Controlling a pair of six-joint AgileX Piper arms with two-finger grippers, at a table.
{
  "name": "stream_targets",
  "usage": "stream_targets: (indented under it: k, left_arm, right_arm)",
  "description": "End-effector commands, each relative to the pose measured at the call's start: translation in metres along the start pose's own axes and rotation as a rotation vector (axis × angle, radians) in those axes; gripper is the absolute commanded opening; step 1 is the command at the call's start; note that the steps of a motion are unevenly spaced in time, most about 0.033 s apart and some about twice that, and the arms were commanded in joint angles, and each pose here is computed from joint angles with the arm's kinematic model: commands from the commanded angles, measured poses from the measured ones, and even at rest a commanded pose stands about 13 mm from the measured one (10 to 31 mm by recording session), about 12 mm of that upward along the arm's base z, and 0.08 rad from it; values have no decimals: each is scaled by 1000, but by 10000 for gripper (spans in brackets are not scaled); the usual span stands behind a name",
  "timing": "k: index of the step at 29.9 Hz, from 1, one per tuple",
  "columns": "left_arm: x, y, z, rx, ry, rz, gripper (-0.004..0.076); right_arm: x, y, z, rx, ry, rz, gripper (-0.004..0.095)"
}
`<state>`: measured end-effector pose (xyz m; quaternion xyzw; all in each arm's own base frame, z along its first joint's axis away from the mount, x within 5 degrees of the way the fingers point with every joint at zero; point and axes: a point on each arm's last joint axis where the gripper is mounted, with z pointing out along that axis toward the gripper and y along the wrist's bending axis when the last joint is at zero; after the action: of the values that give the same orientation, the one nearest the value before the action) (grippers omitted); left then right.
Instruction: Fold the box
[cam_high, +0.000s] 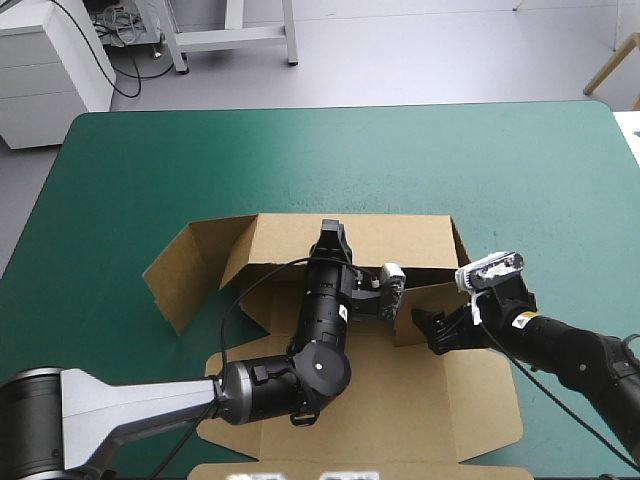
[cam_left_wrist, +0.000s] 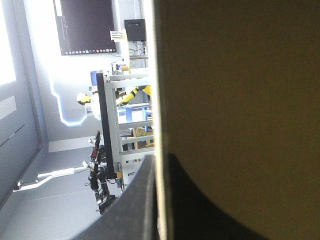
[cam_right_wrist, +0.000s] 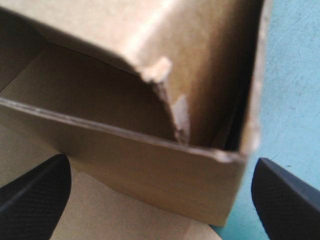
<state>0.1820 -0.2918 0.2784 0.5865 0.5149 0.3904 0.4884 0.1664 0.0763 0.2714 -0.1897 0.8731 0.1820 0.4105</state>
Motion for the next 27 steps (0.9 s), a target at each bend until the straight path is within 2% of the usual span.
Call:
stream_targets:
  k: [1,4,8,21,23,24,27]
  left_arm:
    - [4,20,-7,-52,5,-51,-10]
    - [4,20,-7,-52,5,-51,-10]
    - [4,20,-7,-52,3,-50,-10]
    - [4,20,-7,-55,4,-49,-10]
    - [4,20,-7,-55,4,-49,-10]
    - [4,20,-7,-54,2,-49,-10]
    - [4,20,-7,-54,2,-49,-10]
  right_arm:
    - [-17,6,-3,48,-134,-14,901]
    - [-20,8,-2,79,-169,-37,901]
    - [-18,5,7,118,-131,-73,901]
    - [-21,3,17,124,-149,-81,889]
    - [-21,3,17,124,-149,-80,807]
    - [-21,3,17,124,-149,-80,724]
    - [-21,3,17,122,-150,-76,333]
